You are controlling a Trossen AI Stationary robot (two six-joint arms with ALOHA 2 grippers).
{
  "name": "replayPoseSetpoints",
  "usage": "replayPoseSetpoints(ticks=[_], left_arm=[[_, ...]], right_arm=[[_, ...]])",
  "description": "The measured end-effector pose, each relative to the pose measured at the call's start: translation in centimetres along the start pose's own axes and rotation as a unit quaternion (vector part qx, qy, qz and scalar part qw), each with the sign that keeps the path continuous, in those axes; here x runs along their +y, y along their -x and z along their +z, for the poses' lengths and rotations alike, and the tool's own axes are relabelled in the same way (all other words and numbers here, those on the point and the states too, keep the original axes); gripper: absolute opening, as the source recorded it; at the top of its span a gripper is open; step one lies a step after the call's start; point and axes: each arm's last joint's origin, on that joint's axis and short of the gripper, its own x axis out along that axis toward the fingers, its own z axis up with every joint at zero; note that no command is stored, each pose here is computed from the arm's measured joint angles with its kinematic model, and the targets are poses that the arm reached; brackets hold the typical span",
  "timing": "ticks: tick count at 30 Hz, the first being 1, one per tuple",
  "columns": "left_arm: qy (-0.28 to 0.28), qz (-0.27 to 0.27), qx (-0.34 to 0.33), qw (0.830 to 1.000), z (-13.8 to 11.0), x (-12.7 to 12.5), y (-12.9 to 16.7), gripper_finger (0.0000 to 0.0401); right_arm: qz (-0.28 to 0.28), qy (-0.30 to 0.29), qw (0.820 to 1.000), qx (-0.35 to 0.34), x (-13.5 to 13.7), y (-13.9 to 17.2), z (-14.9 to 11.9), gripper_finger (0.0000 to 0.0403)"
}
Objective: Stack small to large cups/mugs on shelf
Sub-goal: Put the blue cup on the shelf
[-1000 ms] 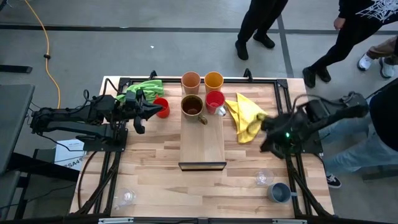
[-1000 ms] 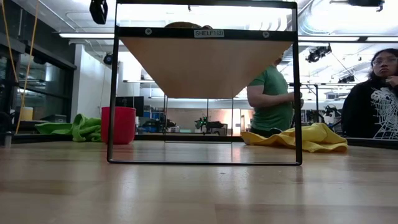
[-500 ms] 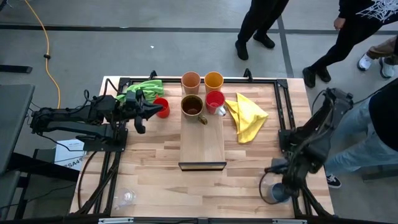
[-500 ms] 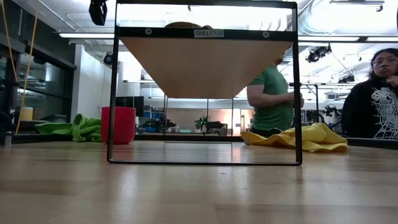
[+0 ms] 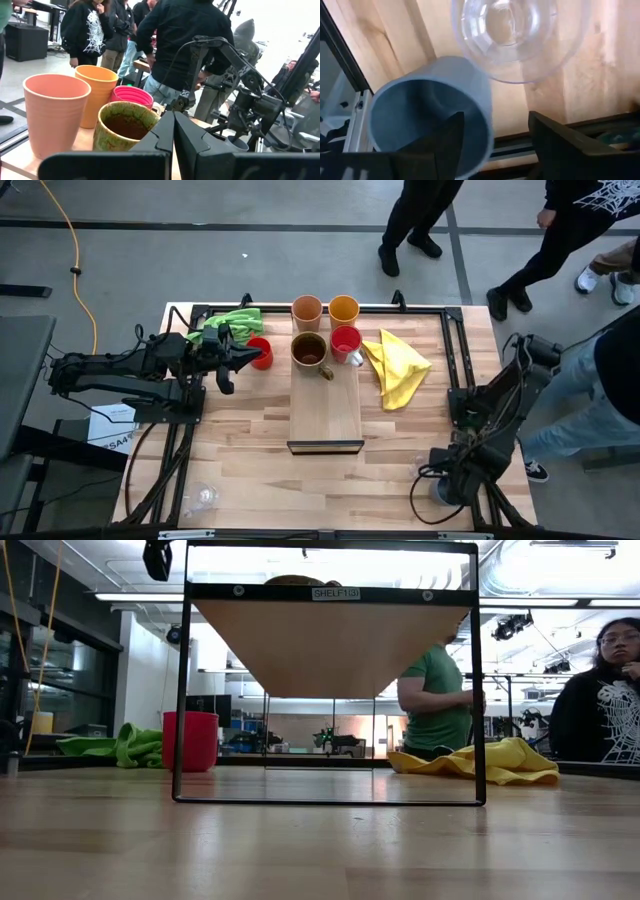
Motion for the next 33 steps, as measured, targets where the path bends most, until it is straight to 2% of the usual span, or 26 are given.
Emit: replayPoseSetpoints(ticks=[10,14,18,24,25,33], left_arm=[[0.001,0.000,-0.001,1.000,0.0,0.0,0.0,0.0000],[0.001,0.000,-0.001,1.000,0.0,0.0,0.0,0.0000],[0.001,0.000,-0.001,1.000,0.0,0.0,0.0,0.0000],[0.001,0.000,-0.001,1.000,0.0,0.0,0.0,0.0000],[0.001,0.000,-0.001,1.000,0.0,0.0,0.0,0.0000],[0.001,0.000,-0.001,1.000,0.0,0.0,0.0,0.0000]], right_arm=[[-0.043,-0.018,0.999,0.017,1.2,-2.6,-0.1,0.0211],[-0.042,-0.026,0.999,0.017,1.3,-2.7,0.0,0.0198],[-0.040,-0.021,0.999,0.024,1.3,-2.7,-0.1,0.0150],[-0.035,0.004,0.998,0.042,1.3,-2.7,-0.2,0.0021],[-0.034,0.006,0.999,0.043,1.3,-2.7,-0.2,0.0011],[-0.029,0.009,0.999,0.039,1.3,-2.6,-0.2,0.0005]])
